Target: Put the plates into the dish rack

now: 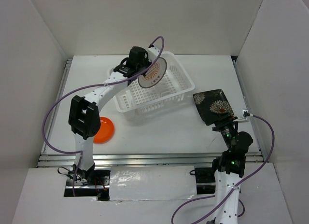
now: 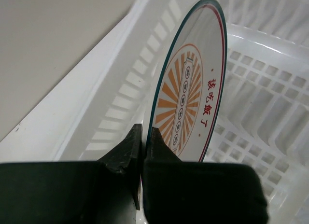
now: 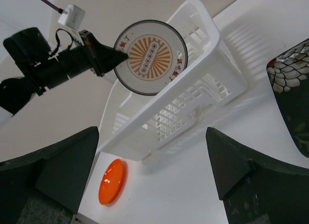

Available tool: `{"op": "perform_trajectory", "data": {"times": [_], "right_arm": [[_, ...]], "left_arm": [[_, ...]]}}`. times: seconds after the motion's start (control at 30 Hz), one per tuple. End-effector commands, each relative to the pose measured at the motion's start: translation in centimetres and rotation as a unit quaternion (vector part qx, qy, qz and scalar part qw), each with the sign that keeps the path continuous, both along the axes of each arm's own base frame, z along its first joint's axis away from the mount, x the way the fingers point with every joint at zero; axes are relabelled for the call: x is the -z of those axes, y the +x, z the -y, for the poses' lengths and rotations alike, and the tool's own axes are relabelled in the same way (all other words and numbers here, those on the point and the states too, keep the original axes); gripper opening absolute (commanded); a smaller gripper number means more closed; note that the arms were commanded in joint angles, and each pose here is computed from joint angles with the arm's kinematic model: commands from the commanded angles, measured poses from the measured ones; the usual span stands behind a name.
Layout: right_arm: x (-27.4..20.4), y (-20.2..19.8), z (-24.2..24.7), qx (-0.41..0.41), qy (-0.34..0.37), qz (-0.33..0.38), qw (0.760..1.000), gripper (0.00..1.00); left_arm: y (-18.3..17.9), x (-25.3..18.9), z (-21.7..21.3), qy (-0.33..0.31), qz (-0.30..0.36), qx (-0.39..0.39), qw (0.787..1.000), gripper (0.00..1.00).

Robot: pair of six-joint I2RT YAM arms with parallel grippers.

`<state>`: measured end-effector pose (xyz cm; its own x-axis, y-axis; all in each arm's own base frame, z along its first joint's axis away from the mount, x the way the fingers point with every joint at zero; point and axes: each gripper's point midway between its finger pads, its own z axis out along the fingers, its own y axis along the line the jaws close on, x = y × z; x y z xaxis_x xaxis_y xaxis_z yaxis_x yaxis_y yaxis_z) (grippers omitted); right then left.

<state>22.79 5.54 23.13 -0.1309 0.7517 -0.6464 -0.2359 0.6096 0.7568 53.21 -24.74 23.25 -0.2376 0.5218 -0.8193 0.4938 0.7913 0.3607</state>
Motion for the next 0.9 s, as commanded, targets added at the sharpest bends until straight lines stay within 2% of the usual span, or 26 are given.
{"op": "perform_trajectory", "data": {"times": [0.0, 0.03, 0.3, 0.87], "right_arm": [[-0.5, 0.2, 0.4, 0.012, -0.016, 0.021, 1.000, 1.00], [-0.5, 0.3, 0.4, 0.011, -0.015, 0.021, 1.000, 1.00], [-0.4, 0.5, 0.4, 0.007, -0.013, 0.020, 1.000, 1.00], [0.2, 0.7, 0.5, 0.007, -0.013, 0.016, 1.000, 1.00]], "left_arm": [[0.8, -5.4, 0.6, -0.030, 0.107, 0.030, 0.993, 0.00], [1.1, -6.1, 0.7, -0.035, 0.127, 0.032, 0.991, 0.00], [2.2, -3.9, 0.8, -0.005, 0.124, 0.033, 0.992, 0.00], [3.4, -1.5, 1.3, -0.005, 0.114, 0.026, 0.993, 0.00]]}}
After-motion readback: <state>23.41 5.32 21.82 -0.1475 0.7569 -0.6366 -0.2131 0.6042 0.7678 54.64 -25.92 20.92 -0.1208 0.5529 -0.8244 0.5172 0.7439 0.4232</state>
